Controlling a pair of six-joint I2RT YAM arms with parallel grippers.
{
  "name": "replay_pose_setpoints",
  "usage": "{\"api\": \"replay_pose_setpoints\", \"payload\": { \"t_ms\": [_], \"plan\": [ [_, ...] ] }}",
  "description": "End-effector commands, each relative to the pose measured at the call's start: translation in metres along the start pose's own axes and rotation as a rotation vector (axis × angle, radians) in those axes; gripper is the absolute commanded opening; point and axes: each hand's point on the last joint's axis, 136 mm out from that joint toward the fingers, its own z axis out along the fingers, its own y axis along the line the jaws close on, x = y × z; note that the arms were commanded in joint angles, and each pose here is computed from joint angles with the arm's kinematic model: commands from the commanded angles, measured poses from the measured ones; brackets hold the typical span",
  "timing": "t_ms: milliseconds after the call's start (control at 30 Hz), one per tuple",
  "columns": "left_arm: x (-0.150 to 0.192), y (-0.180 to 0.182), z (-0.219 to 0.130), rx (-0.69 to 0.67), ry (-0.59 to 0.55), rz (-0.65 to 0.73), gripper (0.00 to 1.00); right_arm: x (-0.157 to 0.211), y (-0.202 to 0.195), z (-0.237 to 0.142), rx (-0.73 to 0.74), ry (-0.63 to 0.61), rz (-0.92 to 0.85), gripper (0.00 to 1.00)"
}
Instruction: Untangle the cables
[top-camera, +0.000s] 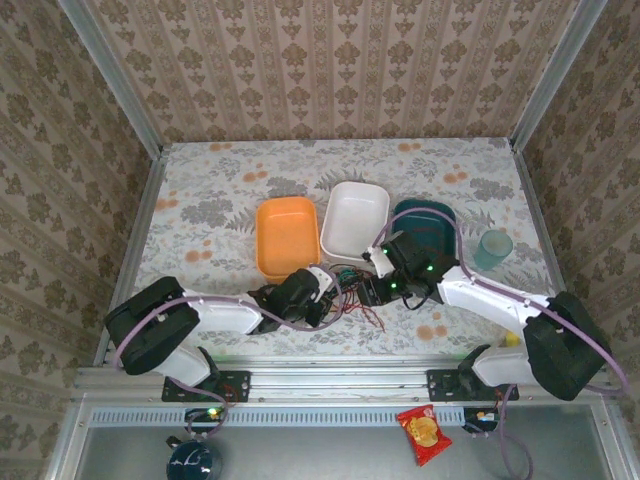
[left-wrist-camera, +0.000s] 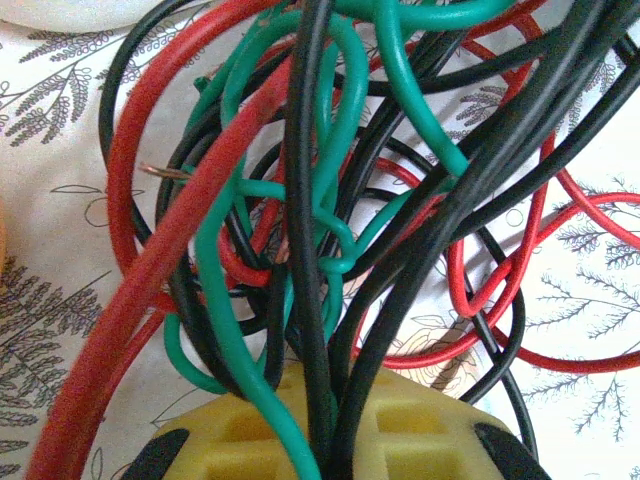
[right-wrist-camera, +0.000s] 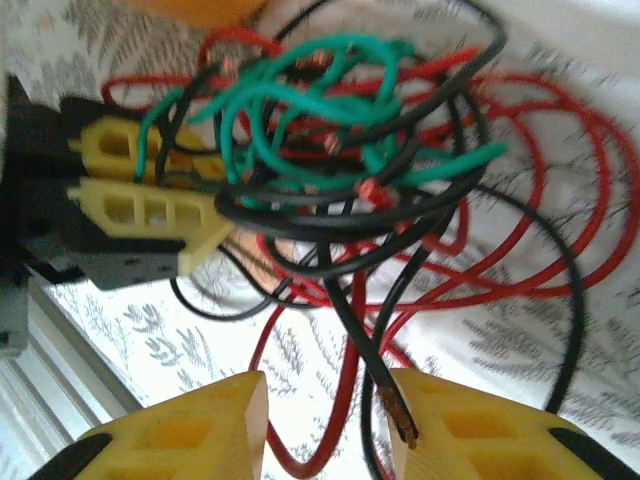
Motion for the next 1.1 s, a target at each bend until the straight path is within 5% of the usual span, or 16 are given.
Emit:
{"api": "replay_pose_setpoints", "payload": {
  "t_ms": [0, 167, 700, 1067],
  "plan": [
    [0.005, 0.0, 0.003, 0.009, 0.032, 0.004, 0.0, 0.01, 0.007, 0.002, -0.008, 0.068, -0.019, 0.28],
    [0.006, 0.0, 0.004, 0.008, 0.035, 0.003, 0.0, -0.005, -0.008, -0.012, 0.107, -0.028, -0.017, 0.01],
    [0.025, 0.003, 0.013, 0.0, 0.104, -0.015, 0.1, -0.121, -0.016, -0.212, 0.509, -0.806, -0.02, 0.0],
    [0.03, 0.005, 0.012, -0.004, 0.11, -0.029, 0.11, -0.16, -0.011, -0.364, 0.722, -1.226, -0.007, 0.0]
  ]
}}
